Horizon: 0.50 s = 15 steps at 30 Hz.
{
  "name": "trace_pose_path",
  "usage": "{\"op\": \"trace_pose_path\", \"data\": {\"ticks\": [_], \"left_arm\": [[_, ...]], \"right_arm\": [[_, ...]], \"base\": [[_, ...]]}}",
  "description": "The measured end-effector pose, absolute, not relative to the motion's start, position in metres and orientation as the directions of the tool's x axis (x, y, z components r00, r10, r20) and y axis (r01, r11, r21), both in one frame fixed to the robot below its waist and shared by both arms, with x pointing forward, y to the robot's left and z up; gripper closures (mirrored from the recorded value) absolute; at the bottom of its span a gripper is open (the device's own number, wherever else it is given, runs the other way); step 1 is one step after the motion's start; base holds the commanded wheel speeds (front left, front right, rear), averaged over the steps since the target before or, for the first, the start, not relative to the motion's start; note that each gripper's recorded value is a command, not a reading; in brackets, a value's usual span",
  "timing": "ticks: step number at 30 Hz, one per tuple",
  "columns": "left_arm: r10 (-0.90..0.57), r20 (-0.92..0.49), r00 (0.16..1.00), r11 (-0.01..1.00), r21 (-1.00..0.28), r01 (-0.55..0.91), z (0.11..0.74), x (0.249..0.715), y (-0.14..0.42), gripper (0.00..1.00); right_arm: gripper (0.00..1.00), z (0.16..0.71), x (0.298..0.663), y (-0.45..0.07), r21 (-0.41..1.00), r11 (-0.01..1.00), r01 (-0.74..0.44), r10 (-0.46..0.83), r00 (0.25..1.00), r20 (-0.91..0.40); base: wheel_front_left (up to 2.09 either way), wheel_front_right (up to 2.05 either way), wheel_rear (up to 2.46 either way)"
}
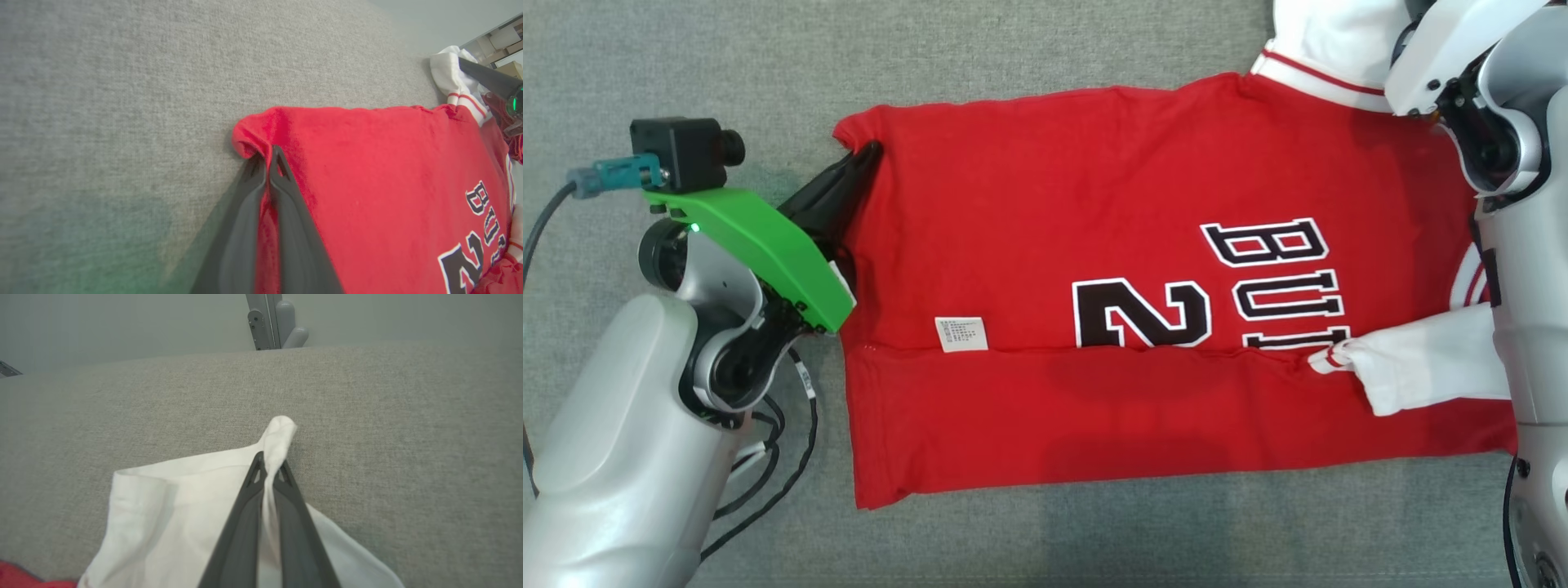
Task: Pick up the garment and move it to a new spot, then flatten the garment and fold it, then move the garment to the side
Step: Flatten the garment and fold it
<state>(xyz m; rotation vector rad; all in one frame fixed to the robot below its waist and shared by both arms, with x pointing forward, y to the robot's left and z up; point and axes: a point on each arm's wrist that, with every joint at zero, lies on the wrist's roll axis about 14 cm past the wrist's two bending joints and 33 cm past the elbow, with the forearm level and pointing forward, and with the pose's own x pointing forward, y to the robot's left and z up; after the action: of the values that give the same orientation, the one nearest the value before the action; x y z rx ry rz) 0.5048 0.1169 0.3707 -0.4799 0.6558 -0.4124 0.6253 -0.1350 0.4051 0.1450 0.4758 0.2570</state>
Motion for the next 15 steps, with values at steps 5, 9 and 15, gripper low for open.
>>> {"op": "trace_pose_path", "data": {"ticks": [5,9,15], "left_arm": [[-0.499,-0.412,0.762,0.805,-0.547,0.231,0.393,0.500,0.118,1.00],[-0.490,-0.341,0.803,0.796,-0.550,0.252,0.419,0.490,0.121,1.00],[-0.476,-0.281,0.833,0.798,-0.537,0.275,0.447,0.461,0.119,1.00]], "right_arm": [[1.00,0.445,0.612,-0.131,0.235,0.940,-0.248,0.313,0.902,-0.299],[1.00,0.468,0.586,-0.143,0.263,0.933,-0.248,0.310,0.922,-0.232],[1.00,0.491,0.534,-0.176,0.289,0.938,-0.193,0.251,0.952,-0.177]], "base": [[0.00,0.00,0.00],[0.00,0.00,0.00],[0.00,0.00,0.00]]}}
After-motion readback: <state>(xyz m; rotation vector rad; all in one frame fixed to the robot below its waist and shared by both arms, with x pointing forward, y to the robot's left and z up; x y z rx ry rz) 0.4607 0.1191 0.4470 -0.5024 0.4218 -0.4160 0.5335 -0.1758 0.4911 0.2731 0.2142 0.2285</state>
